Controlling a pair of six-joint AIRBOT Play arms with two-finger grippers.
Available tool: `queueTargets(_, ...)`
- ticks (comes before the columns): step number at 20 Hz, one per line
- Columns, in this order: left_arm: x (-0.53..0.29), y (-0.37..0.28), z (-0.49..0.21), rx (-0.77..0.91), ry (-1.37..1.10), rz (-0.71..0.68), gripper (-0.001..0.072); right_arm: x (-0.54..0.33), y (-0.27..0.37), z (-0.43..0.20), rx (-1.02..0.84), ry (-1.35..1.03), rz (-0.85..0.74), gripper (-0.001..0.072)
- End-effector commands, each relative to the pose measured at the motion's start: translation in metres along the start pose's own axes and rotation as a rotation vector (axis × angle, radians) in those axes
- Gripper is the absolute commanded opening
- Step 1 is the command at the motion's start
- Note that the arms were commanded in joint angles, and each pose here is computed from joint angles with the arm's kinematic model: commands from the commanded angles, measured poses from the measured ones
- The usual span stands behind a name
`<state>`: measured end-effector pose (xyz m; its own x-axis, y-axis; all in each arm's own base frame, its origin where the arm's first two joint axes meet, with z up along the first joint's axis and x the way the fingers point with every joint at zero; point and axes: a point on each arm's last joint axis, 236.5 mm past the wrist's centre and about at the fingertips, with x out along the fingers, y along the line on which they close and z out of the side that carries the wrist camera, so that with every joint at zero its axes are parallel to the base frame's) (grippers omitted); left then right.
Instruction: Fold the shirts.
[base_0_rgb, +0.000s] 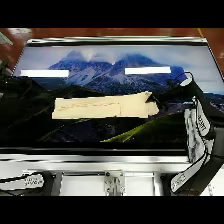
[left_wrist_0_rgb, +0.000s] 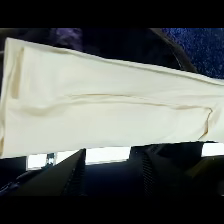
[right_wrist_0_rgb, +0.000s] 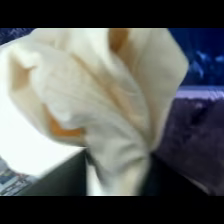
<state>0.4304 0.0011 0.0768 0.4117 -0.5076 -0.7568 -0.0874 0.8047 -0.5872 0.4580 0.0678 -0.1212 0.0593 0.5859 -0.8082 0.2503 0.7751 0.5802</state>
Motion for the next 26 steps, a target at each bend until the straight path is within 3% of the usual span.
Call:
queueTargets(1, 0.015, -0.034, -0.006, 0.081, 0.014, -0.022, 0.0428, 0.008, 0.02, 0.004, -0.017, -0.012, 0.065, 0.006)
queueTargets(3, 0.028, -0.055, -0.009, 0.127, 0.014, -0.035, 0.0399, -0.006, 0.031, 0.001, -0.06, -0.016, 0.083, 0.0066)
queueTargets(5, 0.048, -0.081, -0.013, 0.193, 0.004, -0.052, 0.016, -0.034, 0.05, 0.001, -0.108, -0.062, 0.089, 0.0066)
queueTargets(6, 0.06, -0.093, -0.016, 0.234, -0.004, -0.06, 0.0111, -0.051, 0.062, -0.003, -0.137, -0.079, 0.094, 0.0066)
queueTargets(9, 0.117, -0.131, -0.037, 0.309, 0.001, -0.085, 0.0088, -0.104, 0.103, -0.039, -0.231, -0.073, 0.113, 0.0066)
queueTargets(10, 0.14, -0.146, -0.054, 0.327, 0.035, -0.105, 0.0035, -0.12, 0.115, -0.055, -0.257, -0.064, 0.117, 0.0066)
queueTargets(16, 0.247, -0.21, -0.157, 0.3, 0.227, -0.228, 0.0036, -0.201, 0.141, -0.126, -0.302, -0.122, 0.011, 0.0066)
queueTargets(26, 0.295, -0.309, -0.329, 0.18, 0.473, -0.453, 0.0035, -0.253, 0.163, -0.17, -0.291, -0.263, -0.019, 0.0066)
